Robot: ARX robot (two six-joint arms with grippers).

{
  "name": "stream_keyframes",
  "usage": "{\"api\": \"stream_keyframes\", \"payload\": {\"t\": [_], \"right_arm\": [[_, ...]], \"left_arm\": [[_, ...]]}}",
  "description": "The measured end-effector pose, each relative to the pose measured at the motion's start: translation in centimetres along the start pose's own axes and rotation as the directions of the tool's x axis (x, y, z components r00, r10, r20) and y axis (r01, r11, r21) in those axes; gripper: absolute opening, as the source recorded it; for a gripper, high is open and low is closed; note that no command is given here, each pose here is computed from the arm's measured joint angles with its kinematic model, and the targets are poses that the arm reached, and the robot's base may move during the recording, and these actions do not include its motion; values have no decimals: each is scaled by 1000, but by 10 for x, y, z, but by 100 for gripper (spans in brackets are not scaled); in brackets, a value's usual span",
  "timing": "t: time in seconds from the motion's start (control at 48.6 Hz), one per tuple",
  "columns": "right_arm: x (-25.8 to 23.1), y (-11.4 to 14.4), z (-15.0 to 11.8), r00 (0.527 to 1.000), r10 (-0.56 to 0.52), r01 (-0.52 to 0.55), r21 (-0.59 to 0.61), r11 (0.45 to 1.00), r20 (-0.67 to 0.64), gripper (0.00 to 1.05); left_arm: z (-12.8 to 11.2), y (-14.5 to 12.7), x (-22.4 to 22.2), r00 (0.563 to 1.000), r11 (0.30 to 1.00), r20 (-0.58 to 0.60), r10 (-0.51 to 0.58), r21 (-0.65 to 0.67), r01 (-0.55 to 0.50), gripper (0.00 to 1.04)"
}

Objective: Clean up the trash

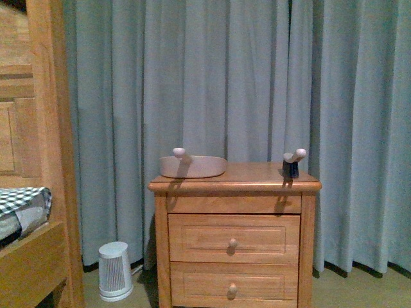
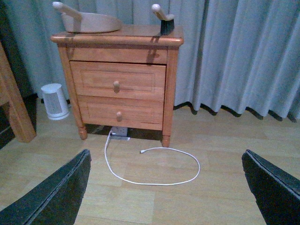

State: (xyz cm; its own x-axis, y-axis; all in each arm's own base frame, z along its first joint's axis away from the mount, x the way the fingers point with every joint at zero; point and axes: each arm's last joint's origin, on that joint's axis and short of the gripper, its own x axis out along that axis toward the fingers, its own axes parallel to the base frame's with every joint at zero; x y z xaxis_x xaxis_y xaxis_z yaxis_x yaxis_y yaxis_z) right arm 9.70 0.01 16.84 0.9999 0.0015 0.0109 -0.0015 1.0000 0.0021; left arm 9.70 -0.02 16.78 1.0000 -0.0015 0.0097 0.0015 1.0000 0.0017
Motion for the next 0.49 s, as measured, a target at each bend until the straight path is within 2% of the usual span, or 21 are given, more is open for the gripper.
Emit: {"api": "stream_keyframes", "payload": {"t": [0.494], "right_arm": [[0, 0, 0, 1000, 0, 0, 0, 1000, 0, 97]], "left_arm": [[0, 0, 0, 1000, 1000, 0, 0, 0, 0, 97]]}}
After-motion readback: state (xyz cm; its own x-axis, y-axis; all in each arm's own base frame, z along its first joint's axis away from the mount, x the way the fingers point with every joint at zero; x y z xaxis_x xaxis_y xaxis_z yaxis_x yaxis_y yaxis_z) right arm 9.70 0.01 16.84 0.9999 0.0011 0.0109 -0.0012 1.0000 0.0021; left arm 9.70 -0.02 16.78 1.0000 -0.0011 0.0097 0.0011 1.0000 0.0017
